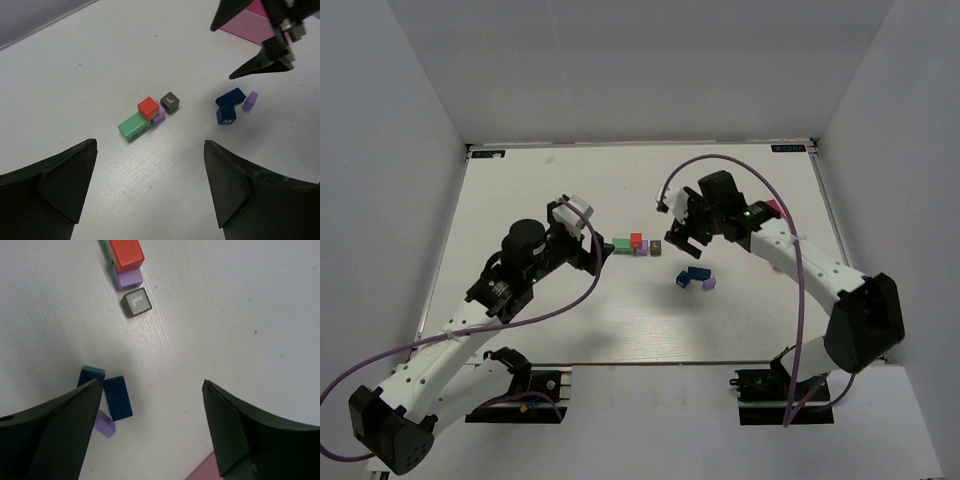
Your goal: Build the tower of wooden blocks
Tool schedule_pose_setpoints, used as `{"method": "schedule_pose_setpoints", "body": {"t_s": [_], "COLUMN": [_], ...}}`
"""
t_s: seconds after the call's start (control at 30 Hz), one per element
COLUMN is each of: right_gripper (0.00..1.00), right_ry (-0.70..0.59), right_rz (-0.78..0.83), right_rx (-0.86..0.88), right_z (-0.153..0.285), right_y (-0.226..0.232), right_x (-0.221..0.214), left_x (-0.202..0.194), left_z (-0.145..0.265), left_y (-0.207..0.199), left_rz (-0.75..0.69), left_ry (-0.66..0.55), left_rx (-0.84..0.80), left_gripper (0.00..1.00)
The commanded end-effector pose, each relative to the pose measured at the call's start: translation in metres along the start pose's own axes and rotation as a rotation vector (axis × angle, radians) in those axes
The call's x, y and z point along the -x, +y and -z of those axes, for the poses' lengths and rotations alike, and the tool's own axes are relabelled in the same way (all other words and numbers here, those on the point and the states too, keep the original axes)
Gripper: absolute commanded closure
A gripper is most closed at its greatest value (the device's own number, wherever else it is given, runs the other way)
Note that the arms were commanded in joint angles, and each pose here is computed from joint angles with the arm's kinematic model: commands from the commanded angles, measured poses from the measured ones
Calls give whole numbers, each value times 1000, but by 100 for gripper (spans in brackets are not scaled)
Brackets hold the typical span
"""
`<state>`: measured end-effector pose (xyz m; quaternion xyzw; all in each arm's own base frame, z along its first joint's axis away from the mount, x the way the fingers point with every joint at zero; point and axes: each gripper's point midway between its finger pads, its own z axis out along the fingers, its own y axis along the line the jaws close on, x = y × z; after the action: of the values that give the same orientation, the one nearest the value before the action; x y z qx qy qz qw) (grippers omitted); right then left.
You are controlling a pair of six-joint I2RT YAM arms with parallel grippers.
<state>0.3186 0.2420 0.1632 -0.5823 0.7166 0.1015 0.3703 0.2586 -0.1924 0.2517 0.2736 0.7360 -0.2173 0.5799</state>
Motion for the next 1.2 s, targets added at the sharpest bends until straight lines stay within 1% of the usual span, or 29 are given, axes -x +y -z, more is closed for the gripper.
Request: {"method": "schedule_pose_setpoints", "body": {"t_s": [0.0,0.03,0.07,0.1,0.13,0.17,0.2,0.23,0.27,0.3,0.33,0.4,0.43,0.5,0.53,0.57,0.63,0.7,0.83,0.9,0.93,0.97,1.1,1.17], "right_gripper": [15,22,36,39,47,55,67,69,69,69,69,66,63,60,60,60,57,52,49,46,46,43,41,39], "right_ry": [-89,-78,-74,-90,-72,-93,-99,-105,-110,-106,-100,-106,-99,-94,-76,-76,-59,-27,0,15,50,53,94,107], "right_rz": [-109,-122,-147,-151,-169,-174,-190,-204,-212,-223,-227,-235,-236,-243,-259,-264,-271,-277,-258,-253,-260,-254,-243,-225], "right_rx": [-15,-4,-8,-14,-7,3,6,41,40,46,64,86,99,108,127,135,149,151,153,148,121,116,129,109], "right_z": [20,20,22,29,29,32,35,33,34,34,33,31,28,25,19,19,12,5,-7,-14,-18,-19,-33,-36], "right_y": [10,17,18,18,26,28,30,39,38,39,44,47,49,51,54,54,56,56,61,61,57,57,61,59], "right_x": [-9,-19,-26,-26,-40,-39,-41,-46,-48,-52,-55,-55,-57,-57,-61,-59,-58,-63,-61,-60,-67,-65,-66,-64], "left_x": [-13,-17,-11,-14,-16,-18,-18,-25,-26,-30,-31,-34,-38,-35,-33,-34,-34,-39,-43,-43,-43,-43,-41,-40], "left_z": [-16,-20,-22,-26,-33,-35,-39,-45,-48,-50,-52,-52,-52,-48,-42,-40,-36,-32,-30,-30,-30,-30,-28,-28], "left_y": [-2,-2,-2,-2,-8,-9,-9,-9,-8,-7,-6,-4,-1,1,5,8,8,11,9,9,9,9,9,7], "left_rz": [50,63,64,76,71,74,87,93,95,97,88,78,63,39,23,21,6,-3,-9,-9,-9,-9,-11,-10], "left_ry": [50,74,79,97,123,138,147,187,196,219,231,252,261,236,222,218,212,224,234,234,234,234,225,225], "left_rx": [-21,-21,-21,-20,-33,-42,-41,-41,-41,-32,-33,-25,-15,-8,2,17,16,23,12,12,12,12,13,3], "left_gripper": [5,8,14,17,20,26,37,42,45,50,50,50,49,45,41,38,35,35,35,34,34,34,33,33]}}
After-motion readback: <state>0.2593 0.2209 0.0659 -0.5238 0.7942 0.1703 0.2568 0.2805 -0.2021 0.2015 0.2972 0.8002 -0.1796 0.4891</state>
